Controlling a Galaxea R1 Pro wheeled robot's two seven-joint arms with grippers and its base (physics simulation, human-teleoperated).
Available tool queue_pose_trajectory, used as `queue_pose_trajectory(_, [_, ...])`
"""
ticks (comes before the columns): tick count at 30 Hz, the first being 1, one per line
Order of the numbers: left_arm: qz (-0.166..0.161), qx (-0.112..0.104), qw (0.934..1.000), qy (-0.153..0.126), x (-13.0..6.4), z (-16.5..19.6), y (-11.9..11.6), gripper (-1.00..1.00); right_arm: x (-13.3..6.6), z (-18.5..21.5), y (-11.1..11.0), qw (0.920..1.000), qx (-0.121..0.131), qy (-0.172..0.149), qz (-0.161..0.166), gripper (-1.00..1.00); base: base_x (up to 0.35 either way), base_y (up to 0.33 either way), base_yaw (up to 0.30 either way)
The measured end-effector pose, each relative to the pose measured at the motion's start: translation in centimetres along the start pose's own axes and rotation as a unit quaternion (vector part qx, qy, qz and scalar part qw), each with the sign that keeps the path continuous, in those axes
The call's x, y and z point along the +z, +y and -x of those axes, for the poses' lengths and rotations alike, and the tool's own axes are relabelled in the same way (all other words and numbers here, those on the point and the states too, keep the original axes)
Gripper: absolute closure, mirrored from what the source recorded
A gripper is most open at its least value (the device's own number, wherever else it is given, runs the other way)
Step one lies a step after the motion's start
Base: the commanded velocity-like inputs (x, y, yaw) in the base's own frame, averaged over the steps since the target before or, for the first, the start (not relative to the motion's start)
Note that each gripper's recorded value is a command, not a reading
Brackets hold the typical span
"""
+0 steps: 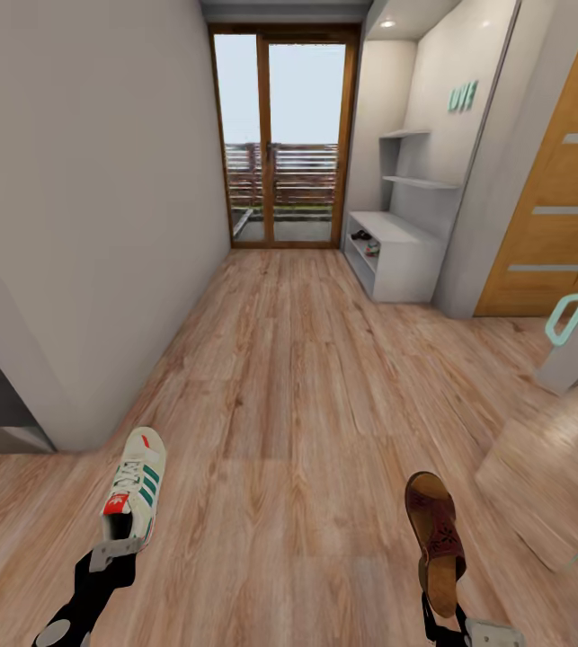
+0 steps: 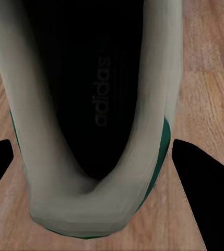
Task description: Pick up the two gym shoes and the two sandals from the corridor floor and place them onto the hallstand (shoe rack) in the corridor, making sure they are on the rack and not on the floor. Arrange them so the two gym shoes are next to each other and the two sandals are next to each other.
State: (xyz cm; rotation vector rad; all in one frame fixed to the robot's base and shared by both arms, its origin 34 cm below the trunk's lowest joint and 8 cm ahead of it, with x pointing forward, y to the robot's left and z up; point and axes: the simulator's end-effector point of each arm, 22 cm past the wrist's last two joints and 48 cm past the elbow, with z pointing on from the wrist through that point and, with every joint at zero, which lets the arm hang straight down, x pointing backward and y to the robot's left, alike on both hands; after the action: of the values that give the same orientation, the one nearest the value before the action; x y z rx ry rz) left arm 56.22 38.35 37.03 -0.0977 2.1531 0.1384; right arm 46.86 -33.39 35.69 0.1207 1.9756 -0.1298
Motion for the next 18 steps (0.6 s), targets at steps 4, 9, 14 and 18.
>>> queue_pose_trajectory(4, [0.000,0.000,1.0000,0.000,0.00,0.00,0.00,1.00,0.00,0.00,0.00,1.0000,0.000,0.000,0.000,1.00,0.339,0.000,0.000])
queue_pose_trajectory(9, [0.000,0.000,1.0000,0.000,0.00,0.01,0.00,1.00,-0.01,-0.01,0.00,1.0000,0.000,0.000,0.000,1.00,0.339,0.000,0.000])
queue_pose_trajectory(14, [0.000,0.000,1.0000,-0.001,0.00,0.05,0.01,1.00,0.00,0.00,0.00,1.0000,0.000,0.000,0.000,1.00,0.339,0.000,0.000])
queue_pose_trajectory(18, [0.000,0.000,1.0000,-0.001,0.00,0.05,0.01,1.00,-0.01,-0.01,0.00,1.0000,0.000,0.000,0.000,1.00,0.339,0.000,0.000])
